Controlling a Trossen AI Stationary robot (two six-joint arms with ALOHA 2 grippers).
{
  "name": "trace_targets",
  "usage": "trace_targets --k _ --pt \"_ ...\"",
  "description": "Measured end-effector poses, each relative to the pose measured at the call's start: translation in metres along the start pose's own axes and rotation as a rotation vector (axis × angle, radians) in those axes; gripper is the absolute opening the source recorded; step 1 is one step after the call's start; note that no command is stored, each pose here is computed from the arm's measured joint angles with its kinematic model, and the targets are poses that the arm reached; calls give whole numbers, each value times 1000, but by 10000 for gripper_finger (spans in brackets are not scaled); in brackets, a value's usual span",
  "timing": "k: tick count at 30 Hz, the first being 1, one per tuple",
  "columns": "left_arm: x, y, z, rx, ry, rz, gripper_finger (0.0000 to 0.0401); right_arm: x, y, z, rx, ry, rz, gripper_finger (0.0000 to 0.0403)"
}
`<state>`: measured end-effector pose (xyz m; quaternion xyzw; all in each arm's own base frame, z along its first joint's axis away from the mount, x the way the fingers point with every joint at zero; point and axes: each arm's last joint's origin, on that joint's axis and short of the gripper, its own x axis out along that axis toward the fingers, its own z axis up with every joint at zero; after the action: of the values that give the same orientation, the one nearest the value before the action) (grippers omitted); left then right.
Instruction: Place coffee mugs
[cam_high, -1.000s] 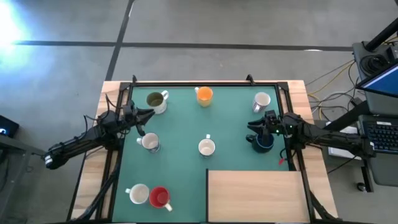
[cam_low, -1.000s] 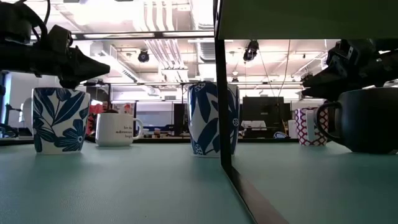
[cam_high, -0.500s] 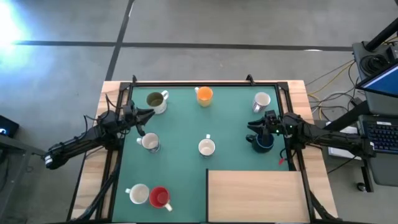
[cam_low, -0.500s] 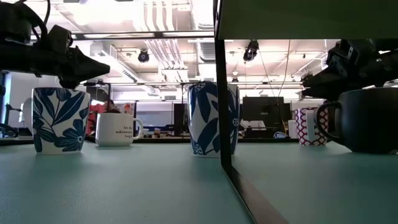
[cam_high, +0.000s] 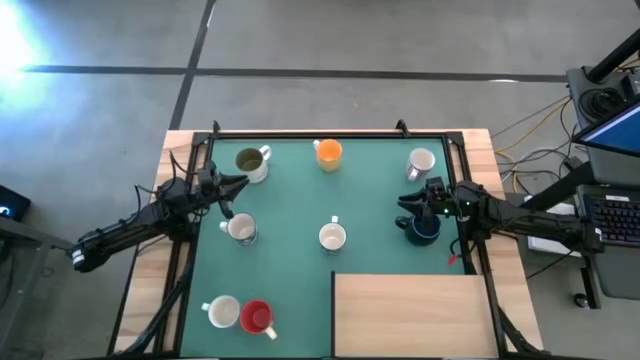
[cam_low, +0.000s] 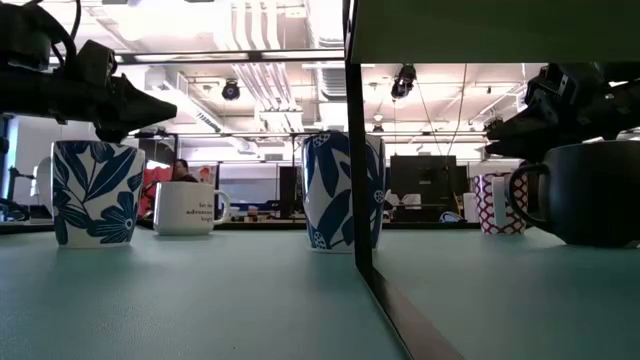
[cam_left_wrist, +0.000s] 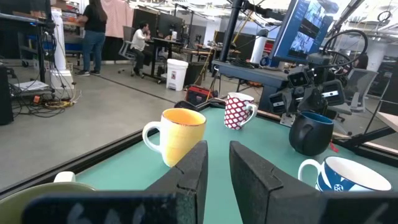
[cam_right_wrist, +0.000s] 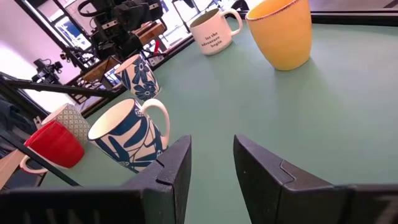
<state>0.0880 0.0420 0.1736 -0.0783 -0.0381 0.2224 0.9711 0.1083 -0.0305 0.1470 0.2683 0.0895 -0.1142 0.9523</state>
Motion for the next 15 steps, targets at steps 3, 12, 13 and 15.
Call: trace_targets --k 3,12,13,15 --pt "0 0 0 0 0 0 49 0 0 0 0 1 -1 109" --pt "0 0 0 0 0 -1 49 0 1 2 -11 -25 8 109" --pt "0 0 0 0 0 0 49 0 1 2 -12 -27 8 109" --pt "0 0 0 0 0 0 49 0 1 2 4 -25 7 109"
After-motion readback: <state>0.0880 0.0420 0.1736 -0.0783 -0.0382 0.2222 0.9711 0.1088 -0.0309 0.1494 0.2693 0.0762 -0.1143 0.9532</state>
